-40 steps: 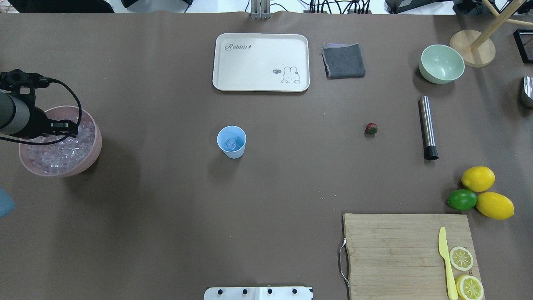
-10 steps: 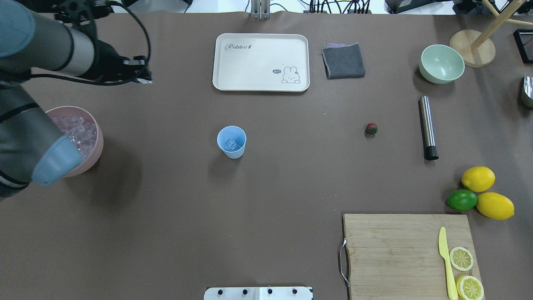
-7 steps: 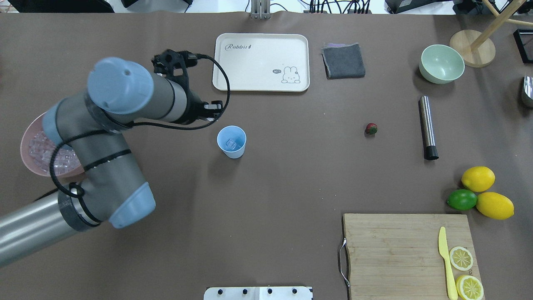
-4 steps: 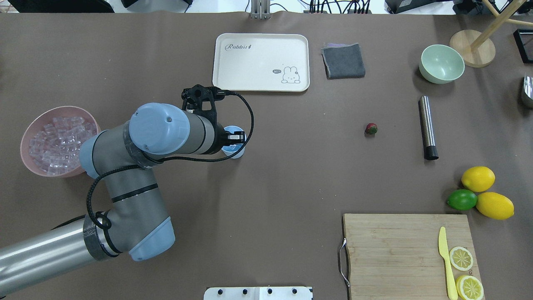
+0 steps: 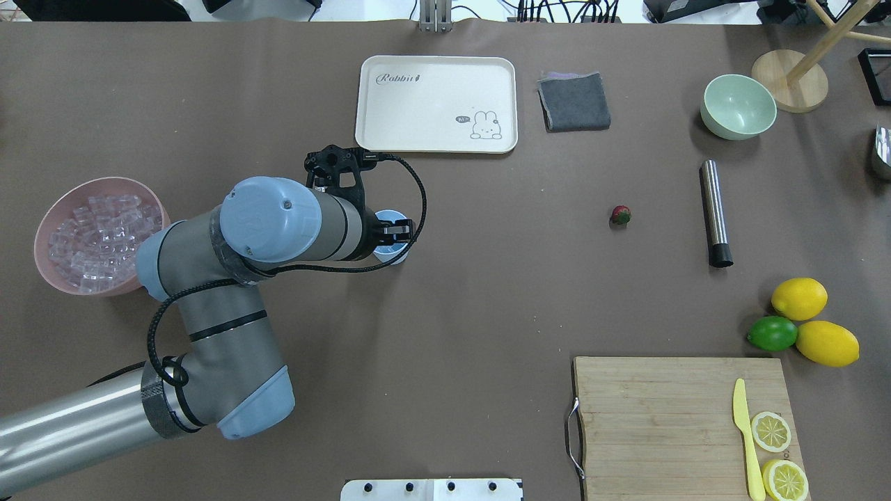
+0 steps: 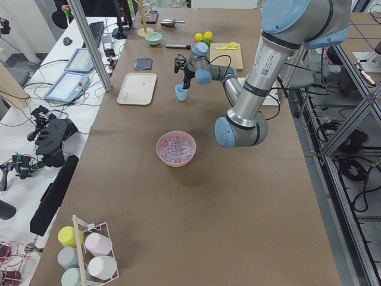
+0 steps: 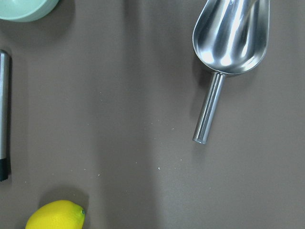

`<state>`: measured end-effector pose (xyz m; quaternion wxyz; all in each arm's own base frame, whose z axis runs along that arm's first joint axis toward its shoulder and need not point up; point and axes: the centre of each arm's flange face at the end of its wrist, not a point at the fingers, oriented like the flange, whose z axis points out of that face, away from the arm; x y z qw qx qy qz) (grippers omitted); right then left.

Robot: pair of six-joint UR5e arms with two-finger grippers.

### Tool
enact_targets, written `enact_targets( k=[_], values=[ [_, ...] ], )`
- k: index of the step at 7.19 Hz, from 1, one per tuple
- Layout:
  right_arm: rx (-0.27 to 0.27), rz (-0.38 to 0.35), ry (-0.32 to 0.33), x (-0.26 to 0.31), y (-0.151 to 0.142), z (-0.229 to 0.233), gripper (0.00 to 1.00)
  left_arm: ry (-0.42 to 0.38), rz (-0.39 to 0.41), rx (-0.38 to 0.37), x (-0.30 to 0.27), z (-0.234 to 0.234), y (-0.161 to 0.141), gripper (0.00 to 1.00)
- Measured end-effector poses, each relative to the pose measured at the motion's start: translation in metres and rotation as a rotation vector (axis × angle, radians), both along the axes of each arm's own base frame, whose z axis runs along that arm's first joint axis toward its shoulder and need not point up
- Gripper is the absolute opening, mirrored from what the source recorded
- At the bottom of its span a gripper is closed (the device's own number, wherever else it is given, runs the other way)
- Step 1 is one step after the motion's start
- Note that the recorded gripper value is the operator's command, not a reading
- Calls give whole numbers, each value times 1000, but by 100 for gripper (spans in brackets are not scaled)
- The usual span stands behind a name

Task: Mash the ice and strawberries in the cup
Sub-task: 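Open the left gripper to drop the ice cube into the cup, then raise the left gripper away while the right gripper moves toward the strawberry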

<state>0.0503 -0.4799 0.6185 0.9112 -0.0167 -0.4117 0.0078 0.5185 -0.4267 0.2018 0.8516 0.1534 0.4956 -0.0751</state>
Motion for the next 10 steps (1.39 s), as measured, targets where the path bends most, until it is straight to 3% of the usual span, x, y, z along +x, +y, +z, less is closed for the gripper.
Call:
enact_targets(
  k=[2,3,5,6,8,10],
  values=[
    [49,-1,-5,0,-10,-21,100,0,-34,11,-29,-3,-26,97],
    [107,-5,-7,-2,-24,-44,100,-10,-43,31,-59,2,-45,97],
    [236,-60,12,-33,-58,-96,100,-55,-49,77,-154,38,-75,97],
    [257,-88,27,-60,-71,-113,100,-85,-35,93,-210,65,-85,97],
    [204,-52,29,-134,-97,-170,100,-144,7,107,-320,125,-102,97],
    [174,-44,5,-231,-121,-244,100,-200,32,125,-408,181,-100,98]
  ],
)
